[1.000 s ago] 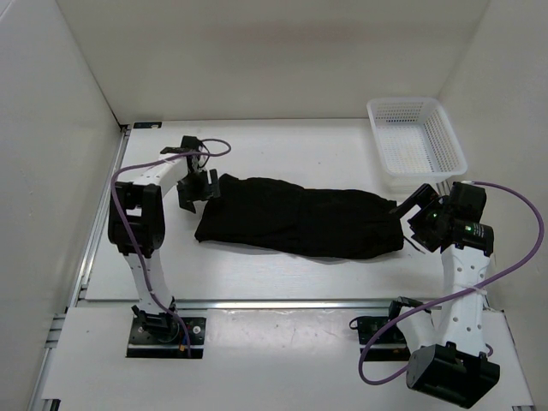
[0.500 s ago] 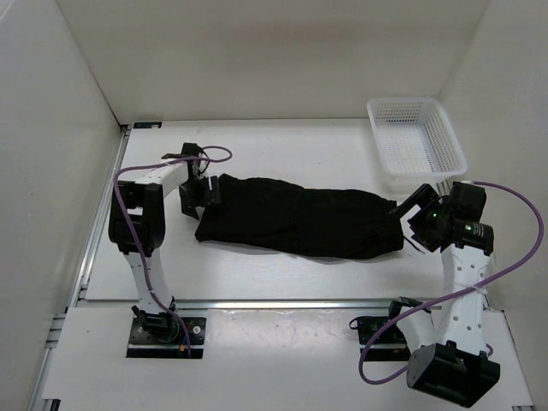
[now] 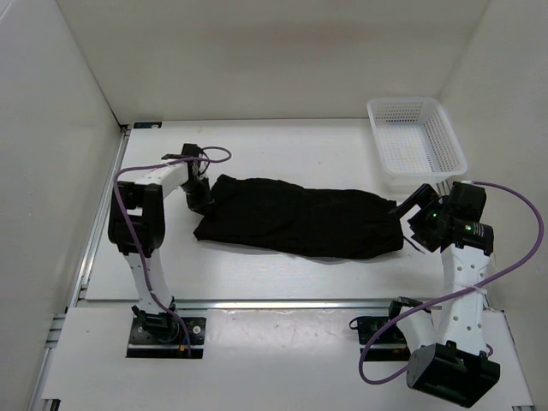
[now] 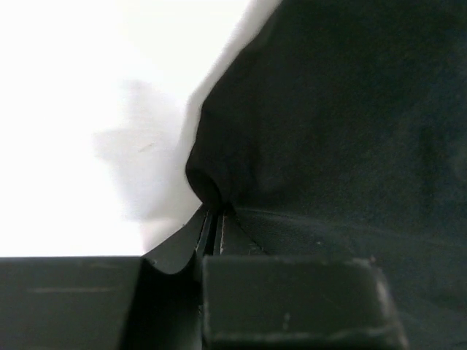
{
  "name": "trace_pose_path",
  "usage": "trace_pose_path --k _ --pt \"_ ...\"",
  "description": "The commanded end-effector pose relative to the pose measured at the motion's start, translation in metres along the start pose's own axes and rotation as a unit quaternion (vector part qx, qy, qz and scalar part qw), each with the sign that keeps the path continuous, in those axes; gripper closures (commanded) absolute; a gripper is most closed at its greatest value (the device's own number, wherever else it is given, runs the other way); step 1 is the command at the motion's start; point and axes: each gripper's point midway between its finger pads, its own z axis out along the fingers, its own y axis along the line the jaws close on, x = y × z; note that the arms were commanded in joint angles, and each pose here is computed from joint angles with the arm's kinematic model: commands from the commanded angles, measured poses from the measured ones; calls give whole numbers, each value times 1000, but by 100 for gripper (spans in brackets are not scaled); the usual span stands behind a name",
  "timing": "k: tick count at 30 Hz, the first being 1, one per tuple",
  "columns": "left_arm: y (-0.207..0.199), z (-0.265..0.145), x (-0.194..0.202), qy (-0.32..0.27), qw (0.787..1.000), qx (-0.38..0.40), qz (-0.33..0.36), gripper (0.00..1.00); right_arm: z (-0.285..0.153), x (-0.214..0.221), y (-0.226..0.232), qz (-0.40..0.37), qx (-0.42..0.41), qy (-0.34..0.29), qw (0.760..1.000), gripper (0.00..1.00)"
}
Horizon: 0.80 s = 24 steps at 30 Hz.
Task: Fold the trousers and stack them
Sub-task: Fold the trousers
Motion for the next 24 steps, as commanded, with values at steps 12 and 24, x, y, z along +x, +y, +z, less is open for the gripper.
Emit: trace_pose_path --k 12,24 --pt "17 -223 -89 -272 954 -83 -90 90 10 23 28 -62 -65 68 994 9" --pt "-98 -274 -49 -317 948 -8 -2 90 16 27 34 -78 -64 73 992 23"
